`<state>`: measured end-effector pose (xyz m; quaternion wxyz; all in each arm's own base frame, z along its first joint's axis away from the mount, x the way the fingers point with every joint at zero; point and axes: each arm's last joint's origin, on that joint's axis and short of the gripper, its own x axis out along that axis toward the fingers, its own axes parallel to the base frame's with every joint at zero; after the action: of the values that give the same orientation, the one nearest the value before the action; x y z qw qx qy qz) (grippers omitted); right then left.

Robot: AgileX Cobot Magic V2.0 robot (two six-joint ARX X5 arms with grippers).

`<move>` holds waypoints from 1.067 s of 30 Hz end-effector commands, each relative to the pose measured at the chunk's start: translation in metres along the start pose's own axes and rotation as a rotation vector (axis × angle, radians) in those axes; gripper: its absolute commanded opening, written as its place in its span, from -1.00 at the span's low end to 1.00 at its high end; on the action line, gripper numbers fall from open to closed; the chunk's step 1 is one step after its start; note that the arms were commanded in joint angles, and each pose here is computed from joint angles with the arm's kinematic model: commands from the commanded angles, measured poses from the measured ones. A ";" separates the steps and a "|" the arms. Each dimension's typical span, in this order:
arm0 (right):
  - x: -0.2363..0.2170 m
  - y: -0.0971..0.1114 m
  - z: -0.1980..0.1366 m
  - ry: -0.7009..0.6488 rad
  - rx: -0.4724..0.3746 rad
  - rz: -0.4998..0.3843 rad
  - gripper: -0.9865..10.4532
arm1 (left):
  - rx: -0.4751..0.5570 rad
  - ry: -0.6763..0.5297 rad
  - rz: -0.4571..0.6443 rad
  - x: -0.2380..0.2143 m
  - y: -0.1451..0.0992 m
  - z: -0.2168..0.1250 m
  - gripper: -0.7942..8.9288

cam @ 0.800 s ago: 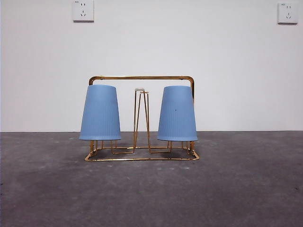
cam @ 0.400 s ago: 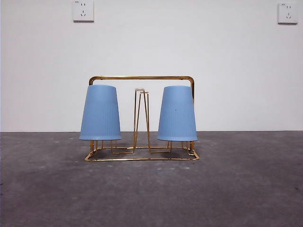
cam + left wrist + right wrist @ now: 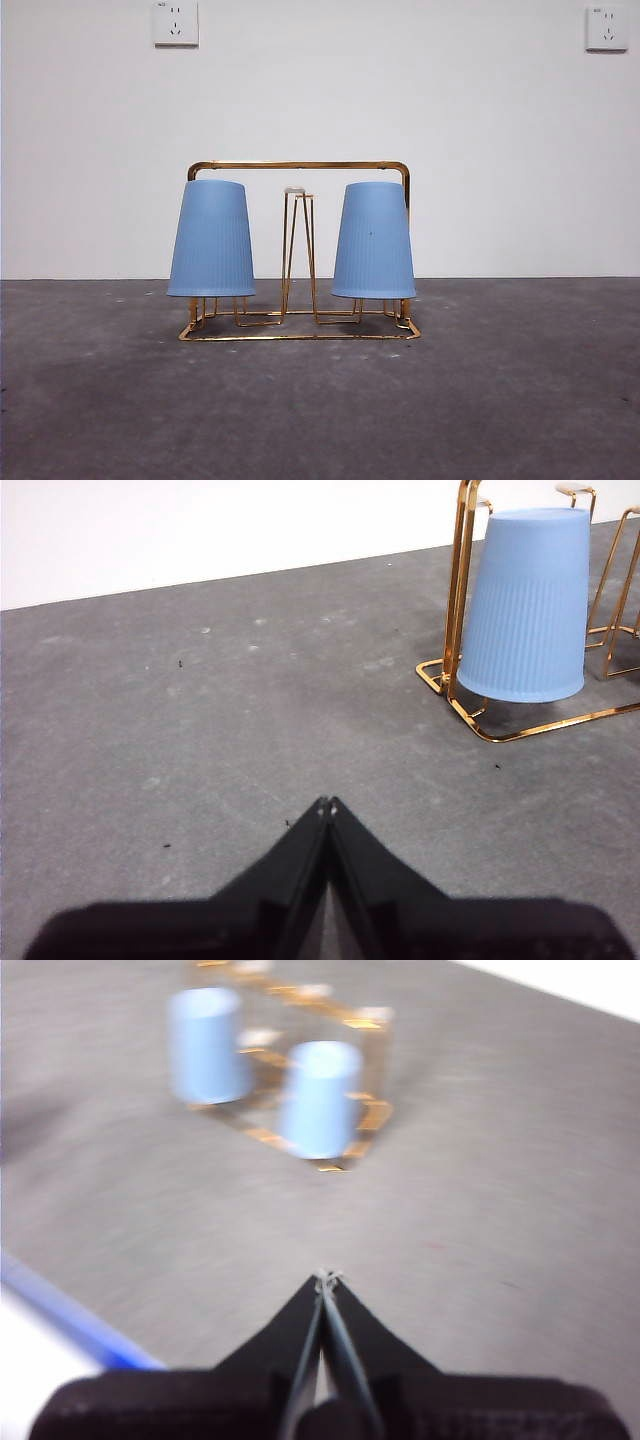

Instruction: Pick up cup 1,put cup 1 in the cup rack,pick up cup 2,put cup 2 in the cup rack

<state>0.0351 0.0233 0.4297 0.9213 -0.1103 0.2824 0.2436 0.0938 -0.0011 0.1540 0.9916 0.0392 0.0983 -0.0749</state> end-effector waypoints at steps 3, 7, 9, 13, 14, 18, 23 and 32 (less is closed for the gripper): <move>-0.012 -0.007 -0.001 -0.156 0.119 -0.097 -0.83 | -0.010 0.002 0.006 0.001 0.000 -0.003 -0.84; -0.017 -0.009 -0.006 -0.349 0.136 -0.222 -0.83 | -0.010 0.001 0.006 0.001 0.000 -0.003 -0.84; -0.012 -0.010 -0.012 -0.409 0.129 -0.295 -0.83 | -0.010 0.001 0.006 0.001 0.000 -0.003 -0.84; 0.020 -0.015 -0.035 -0.498 0.125 -0.334 -0.83 | -0.010 0.002 0.006 0.001 0.000 -0.003 -0.84; 0.029 -0.017 -0.042 -0.510 0.122 -0.335 -0.83 | -0.010 0.002 0.006 0.001 0.000 -0.003 -0.84; 0.075 -0.023 -0.077 -0.531 0.121 -0.357 -0.83 | -0.010 0.002 0.006 0.001 0.000 -0.003 -0.84; 0.129 -0.028 -0.125 -0.547 0.120 -0.359 -0.83 | -0.010 0.001 0.006 0.001 0.000 -0.003 -0.84; 0.184 -0.027 -0.187 -0.482 0.158 -0.341 -0.83 | -0.010 0.002 0.006 0.001 0.000 -0.003 -0.84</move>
<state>0.0935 0.0073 0.1769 0.9945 -0.0289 0.0542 0.0845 0.0938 -0.0011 0.1540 0.9916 0.0392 0.0983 -0.0749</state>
